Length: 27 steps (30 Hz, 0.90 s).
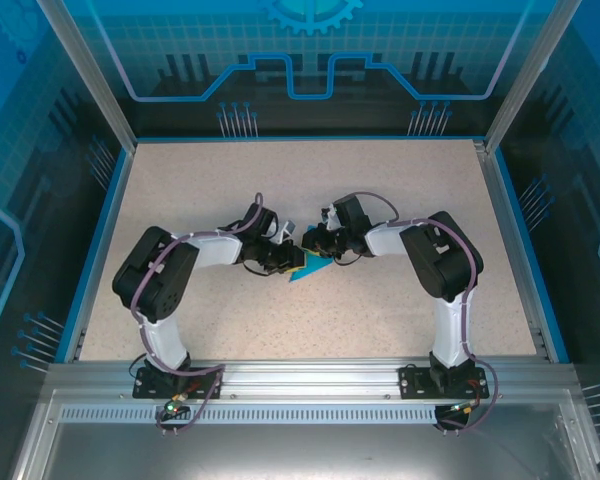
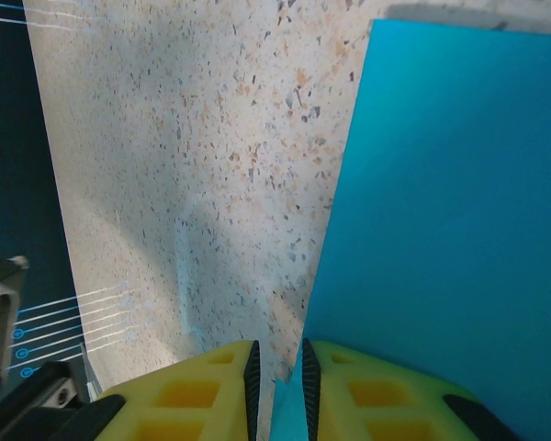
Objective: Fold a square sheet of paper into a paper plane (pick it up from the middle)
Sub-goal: Fourth fold the wing at the center of the table.
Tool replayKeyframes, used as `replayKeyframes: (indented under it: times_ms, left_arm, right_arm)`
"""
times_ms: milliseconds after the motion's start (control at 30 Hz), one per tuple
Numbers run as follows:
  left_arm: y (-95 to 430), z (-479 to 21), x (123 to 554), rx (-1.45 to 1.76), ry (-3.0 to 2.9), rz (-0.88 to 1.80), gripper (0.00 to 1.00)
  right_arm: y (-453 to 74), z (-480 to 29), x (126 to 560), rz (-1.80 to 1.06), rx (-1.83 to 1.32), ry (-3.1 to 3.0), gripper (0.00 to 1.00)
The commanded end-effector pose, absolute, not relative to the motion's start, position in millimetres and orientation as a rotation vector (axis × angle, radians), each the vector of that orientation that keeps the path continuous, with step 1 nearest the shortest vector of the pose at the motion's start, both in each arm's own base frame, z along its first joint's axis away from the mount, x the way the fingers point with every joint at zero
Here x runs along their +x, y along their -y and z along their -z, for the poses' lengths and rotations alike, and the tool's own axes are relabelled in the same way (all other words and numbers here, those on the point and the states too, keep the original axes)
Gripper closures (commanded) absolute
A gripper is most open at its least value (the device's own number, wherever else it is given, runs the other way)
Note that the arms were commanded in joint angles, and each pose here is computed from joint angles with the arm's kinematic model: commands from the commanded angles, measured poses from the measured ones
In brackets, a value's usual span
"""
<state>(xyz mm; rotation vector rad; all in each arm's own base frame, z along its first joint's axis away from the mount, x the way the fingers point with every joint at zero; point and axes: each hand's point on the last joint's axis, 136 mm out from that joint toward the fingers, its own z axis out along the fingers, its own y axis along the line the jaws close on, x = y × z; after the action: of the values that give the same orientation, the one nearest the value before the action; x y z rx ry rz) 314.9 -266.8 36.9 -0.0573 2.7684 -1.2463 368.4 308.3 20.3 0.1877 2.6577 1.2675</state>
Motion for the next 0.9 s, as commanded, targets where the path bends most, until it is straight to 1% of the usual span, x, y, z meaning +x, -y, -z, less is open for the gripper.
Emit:
replayKeyframes:
  times_ms: [0,167,233,333,533,633,733,867]
  left_arm:
    - [268.5,-30.5,322.3,-0.035,-2.757,1.206,0.83]
    - [252.3,5.4,312.8,-0.073,-2.873,1.054,0.87]
    - [239.4,22.4,304.6,-0.110,-2.923,0.957,0.90]
    - [224.8,36.1,291.7,-0.149,-2.967,0.865,0.92]
    - [220.4,44.5,283.8,-0.171,-2.982,0.854,0.94]
    - [221.9,42.5,285.1,-0.168,-2.980,0.862,0.94]
    - [222.9,42.3,286.1,-0.171,-2.979,0.870,0.94]
    - [225.8,42.2,286.9,-0.174,-2.979,0.890,0.95]
  right_arm:
    - [-282.8,29.1,343.9,-1.116,0.319,-2.829,0.77]
    - [-284.7,24.9,344.7,-1.134,0.309,-2.818,0.77]
    - [-287.6,18.0,347.6,-1.157,0.299,-2.799,0.77]
    - [-287.4,3.6,354.6,-1.152,0.269,-2.772,0.76]
    - [-288.6,-38.6,371.6,-1.225,0.173,-2.666,0.74]
    - [-277.5,-61.0,375.2,-1.191,0.137,-2.620,0.73]
    - [-274.0,-68.6,371.0,-1.185,0.110,-2.606,0.77]
    - [-292.5,-65.0,357.9,-1.263,0.052,-2.611,0.89]
